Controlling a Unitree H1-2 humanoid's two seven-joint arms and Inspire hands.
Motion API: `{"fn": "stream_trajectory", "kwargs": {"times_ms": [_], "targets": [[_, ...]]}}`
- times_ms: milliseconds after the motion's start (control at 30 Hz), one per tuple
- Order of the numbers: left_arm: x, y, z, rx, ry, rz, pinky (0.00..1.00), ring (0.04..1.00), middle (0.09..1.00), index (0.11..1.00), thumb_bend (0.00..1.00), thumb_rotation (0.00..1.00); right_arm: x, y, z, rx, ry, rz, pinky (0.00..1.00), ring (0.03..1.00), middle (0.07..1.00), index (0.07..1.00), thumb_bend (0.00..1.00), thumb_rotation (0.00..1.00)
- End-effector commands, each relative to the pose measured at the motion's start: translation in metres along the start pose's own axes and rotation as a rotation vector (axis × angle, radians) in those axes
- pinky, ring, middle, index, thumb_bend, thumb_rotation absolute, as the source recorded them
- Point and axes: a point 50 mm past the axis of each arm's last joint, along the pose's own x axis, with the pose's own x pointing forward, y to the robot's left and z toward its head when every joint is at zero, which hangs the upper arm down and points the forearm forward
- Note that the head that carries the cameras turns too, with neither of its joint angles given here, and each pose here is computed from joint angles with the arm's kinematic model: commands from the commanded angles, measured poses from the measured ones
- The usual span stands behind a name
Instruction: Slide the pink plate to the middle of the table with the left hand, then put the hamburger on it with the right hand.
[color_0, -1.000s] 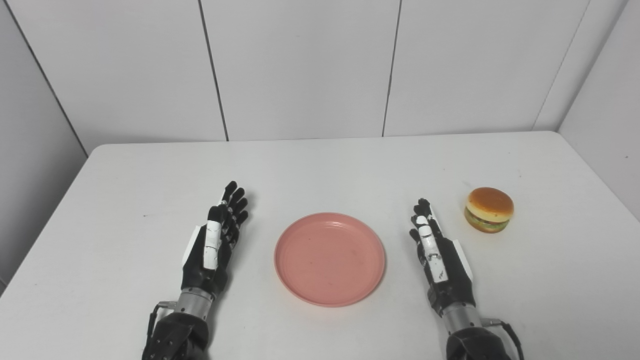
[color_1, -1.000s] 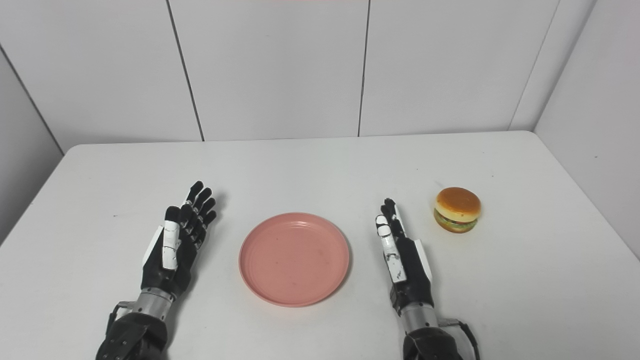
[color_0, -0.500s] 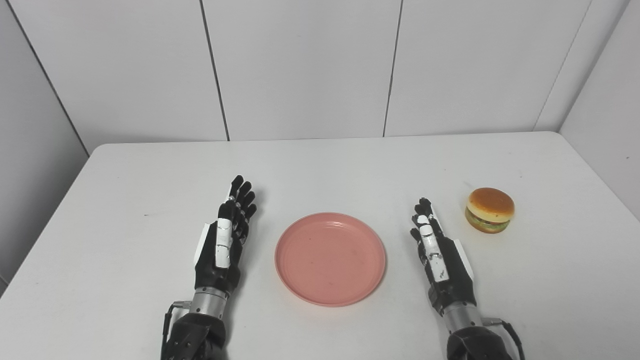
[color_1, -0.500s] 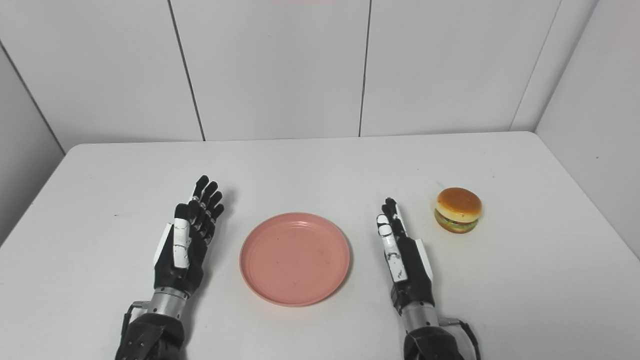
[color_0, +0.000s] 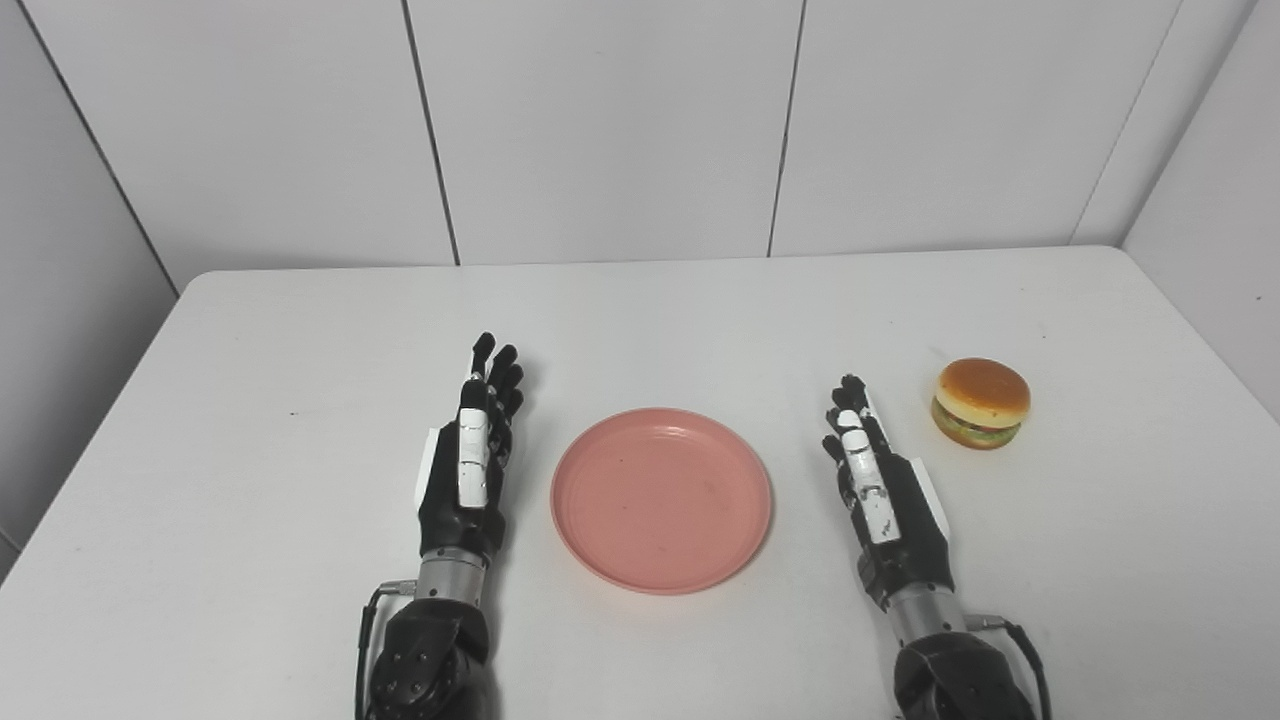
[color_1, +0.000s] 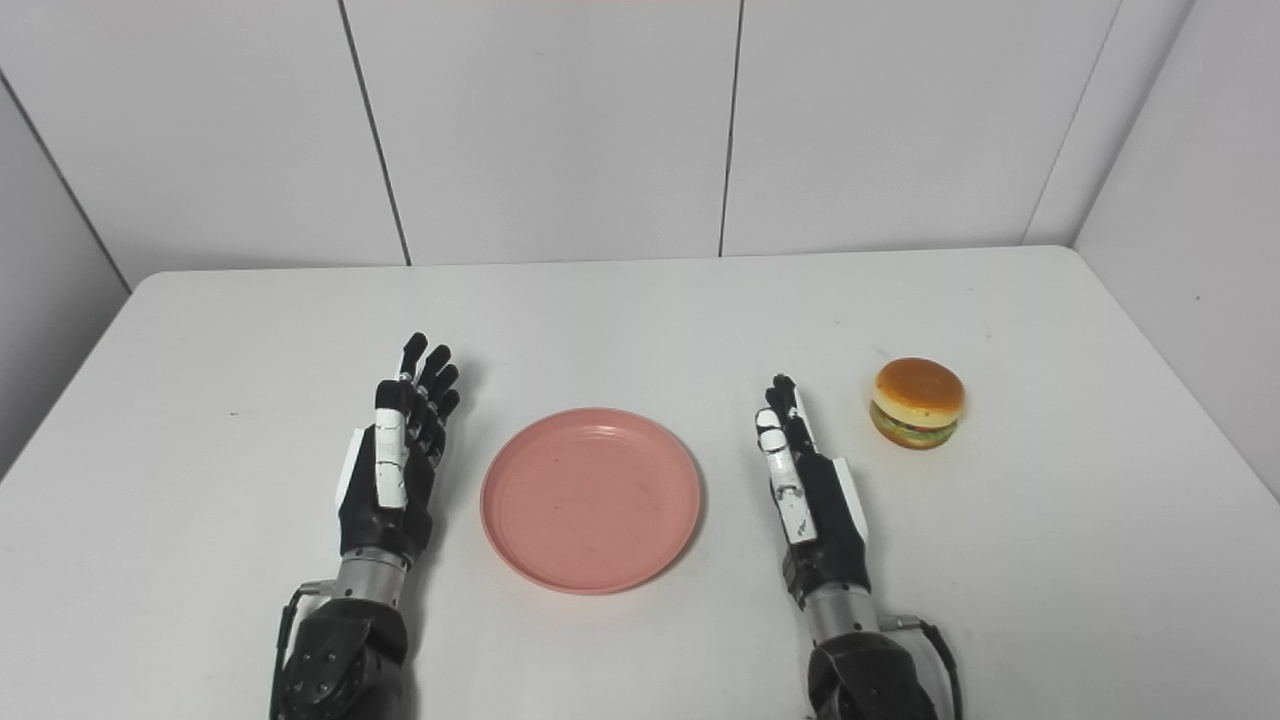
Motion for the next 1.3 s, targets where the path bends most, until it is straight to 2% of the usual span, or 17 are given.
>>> {"fn": "stream_trajectory", "kwargs": {"times_ms": [0, 67, 200, 300, 533, 600, 767, 900, 1133, 1267], "targets": [[-0.004, -0.003, -0.008, 0.004, 0.041, 0.010, 1.00, 0.973, 0.963, 0.970, 0.81, 1.00, 0.009, 0.004, 0.020, 0.008, -0.068, 0.018, 1.00, 1.000, 1.000, 1.000, 0.60, 0.91], [-0.004, -0.002, -0.008, 0.007, 0.048, 0.019, 1.00, 0.959, 0.949, 0.958, 0.81, 1.00, 0.008, 0.003, 0.020, 0.008, -0.070, 0.017, 1.00, 1.000, 1.000, 1.000, 0.61, 0.91], [-0.006, -0.003, -0.010, 0.033, 0.057, 0.066, 0.93, 0.903, 0.897, 0.910, 0.78, 1.00, 0.006, 0.004, 0.028, -0.010, -0.096, 0.024, 1.00, 0.999, 1.000, 1.000, 0.57, 0.94], [-0.007, -0.003, -0.011, 0.049, 0.062, 0.079, 0.90, 0.872, 0.871, 0.888, 0.76, 1.00, 0.003, 0.003, 0.042, -0.017, -0.135, 0.023, 1.00, 0.995, 1.000, 1.000, 0.59, 0.96], [-0.009, -0.005, -0.013, 0.090, 0.078, 0.070, 0.83, 0.822, 0.835, 0.839, 0.77, 1.00, -0.005, -0.011, 0.087, -0.038, -0.311, -0.007, 1.00, 0.971, 0.983, 0.978, 0.64, 0.89], [-0.010, -0.006, -0.012, 0.094, 0.084, 0.062, 0.84, 0.825, 0.839, 0.841, 0.77, 1.00, -0.005, -0.018, 0.099, -0.076, -0.350, -0.014, 1.00, 0.975, 0.985, 0.980, 0.64, 0.91], [-0.011, -0.003, -0.013, 0.087, 0.091, 0.038, 0.86, 0.849, 0.856, 0.855, 0.76, 1.00, -0.002, -0.033, 0.118, -0.125, -0.385, -0.037, 1.00, 0.980, 0.988, 0.980, 0.68, 0.92], [-0.013, 0.004, -0.014, 0.082, 0.099, 0.034, 0.85, 0.857, 0.860, 0.856, 0.78, 1.00, 0.002, -0.043, 0.122, -0.150, -0.408, -0.062, 1.00, 0.977, 0.978, 0.969, 0.70, 0.89], [-0.011, 0.030, -0.022, 0.076, 0.096, 0.032, 0.87, 0.864, 0.859, 0.860, 0.81, 1.00, 0.011, -0.038, 0.118, -0.201, -0.417, -0.102, 0.99, 0.971, 0.964, 0.963, 0.66, 0.88], [-0.008, 0.041, -0.031, 0.072, 0.081, 0.031, 0.85, 0.842, 0.837, 0.830, 0.78, 1.00, 0.014, -0.043, 0.118, -0.221, -0.413, -0.141, 0.99, 0.975, 0.961, 0.959, 0.68, 0.84]]}}
